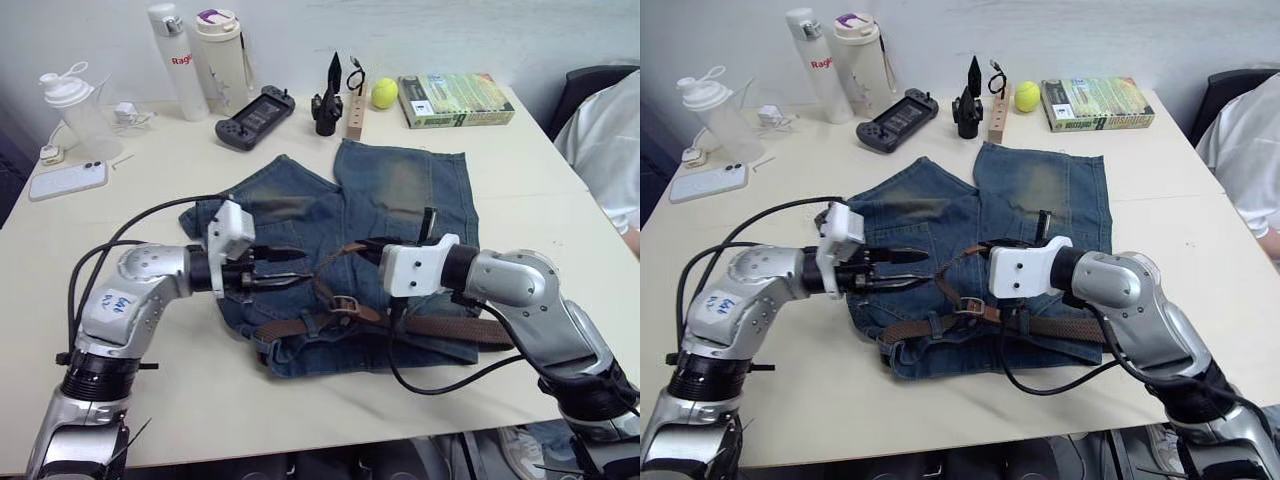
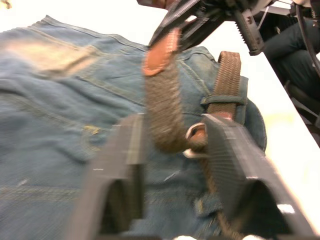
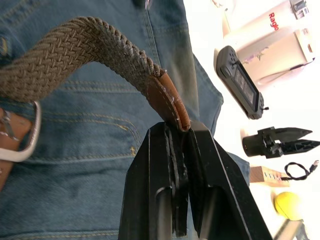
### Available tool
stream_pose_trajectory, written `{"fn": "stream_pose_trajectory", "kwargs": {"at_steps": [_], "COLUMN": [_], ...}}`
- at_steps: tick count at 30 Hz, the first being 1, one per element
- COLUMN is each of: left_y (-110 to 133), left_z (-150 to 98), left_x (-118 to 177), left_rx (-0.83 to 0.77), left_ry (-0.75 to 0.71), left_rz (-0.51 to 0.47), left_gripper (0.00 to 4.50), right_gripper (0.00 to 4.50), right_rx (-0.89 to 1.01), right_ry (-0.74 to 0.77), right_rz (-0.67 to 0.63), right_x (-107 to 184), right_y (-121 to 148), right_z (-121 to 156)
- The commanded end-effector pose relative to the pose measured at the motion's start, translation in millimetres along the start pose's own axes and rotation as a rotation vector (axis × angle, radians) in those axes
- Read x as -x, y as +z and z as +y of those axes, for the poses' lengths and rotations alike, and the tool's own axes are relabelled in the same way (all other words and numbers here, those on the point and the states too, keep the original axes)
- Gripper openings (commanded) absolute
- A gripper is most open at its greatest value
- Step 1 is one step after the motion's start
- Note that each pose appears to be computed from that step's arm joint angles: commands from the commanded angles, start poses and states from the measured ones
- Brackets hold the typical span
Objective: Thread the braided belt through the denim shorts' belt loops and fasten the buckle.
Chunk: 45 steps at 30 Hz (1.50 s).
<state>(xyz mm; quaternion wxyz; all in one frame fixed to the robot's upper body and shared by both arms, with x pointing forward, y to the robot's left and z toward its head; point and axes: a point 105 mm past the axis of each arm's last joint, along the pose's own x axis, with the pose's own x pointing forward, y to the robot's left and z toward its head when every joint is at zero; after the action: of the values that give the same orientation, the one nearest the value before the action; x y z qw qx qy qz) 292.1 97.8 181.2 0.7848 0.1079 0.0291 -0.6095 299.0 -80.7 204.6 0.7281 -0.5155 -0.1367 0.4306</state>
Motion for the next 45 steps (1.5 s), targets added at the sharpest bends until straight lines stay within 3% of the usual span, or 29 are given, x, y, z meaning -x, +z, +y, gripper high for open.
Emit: {"fn": "stream_pose_trajectory", "kwargs": {"at_steps": [1, 2, 12, 15, 23, 32, 34, 35, 39, 40, 45], "left_y": [9.8, 8.5, 2.1, 4.8, 4.1, 4.9, 6.2, 6.1, 3.6, 3.8, 3.4], "left_z": [3.7, 6.6, 21.6, 21.1, 17.3, 17.3, 15.4, 13.7, 9.4, 7.4, -0.9], "left_x": [-9.8, -11.7, -26.2, -28.0, -30.7, -35.7, -36.1, -36.1, -34.3, -33.8, -31.0], "left_rx": [-0.057, -0.057, -0.085, -0.070, -0.039, -0.009, -0.001, 0.011, 0.046, 0.048, 0.070], "left_ry": [0.049, 0.070, 0.174, 0.175, 0.177, 0.242, 0.260, 0.266, 0.295, 0.294, 0.292], "left_rz": [0.015, 0.027, 0.066, 0.042, 0.036, -0.006, -0.036, -0.049, -0.074, -0.081, -0.108], "left_gripper": [3.96, 4.46, 4.49, 3.77, 0.24, 0.24, 0.18, 0.18, 0.18, 0.18, 0.18], "right_gripper": [0.00, 0.00, 0.00, 0.00, 0.00, 0.00, 0.83, 0.99, 2.93, 3.22, 3.22], "right_rx": [0.048, 0.051, 0.053, 0.052, 0.029, -0.066, -0.133, -0.189, -0.474, -0.527, -0.769], "right_ry": [-0.028, -0.031, -0.041, -0.042, -0.036, -0.063, -0.127, -0.152, -0.190, -0.174, -0.074], "right_rz": [-0.031, -0.033, -0.049, -0.051, -0.037, -0.026, -0.010, 0.001, 0.069, 0.094, 0.079], "right_x": [-1.5, -1.8, -2.7, -2.6, -1.7, 0.0, 2.5, 4.3, 16.4, 21.4, 24.1], "right_y": [11.4, 12.1, 17.6, 18.4, 15.7, 13.2, 9.0, 5.8, -12.4, -18.2, -14.4], "right_z": [-7.6, -8.5, -8.6, -8.4, -7.5, -10.0, -16.3, -18.1, -16.3, -11.6, 18.5]}}
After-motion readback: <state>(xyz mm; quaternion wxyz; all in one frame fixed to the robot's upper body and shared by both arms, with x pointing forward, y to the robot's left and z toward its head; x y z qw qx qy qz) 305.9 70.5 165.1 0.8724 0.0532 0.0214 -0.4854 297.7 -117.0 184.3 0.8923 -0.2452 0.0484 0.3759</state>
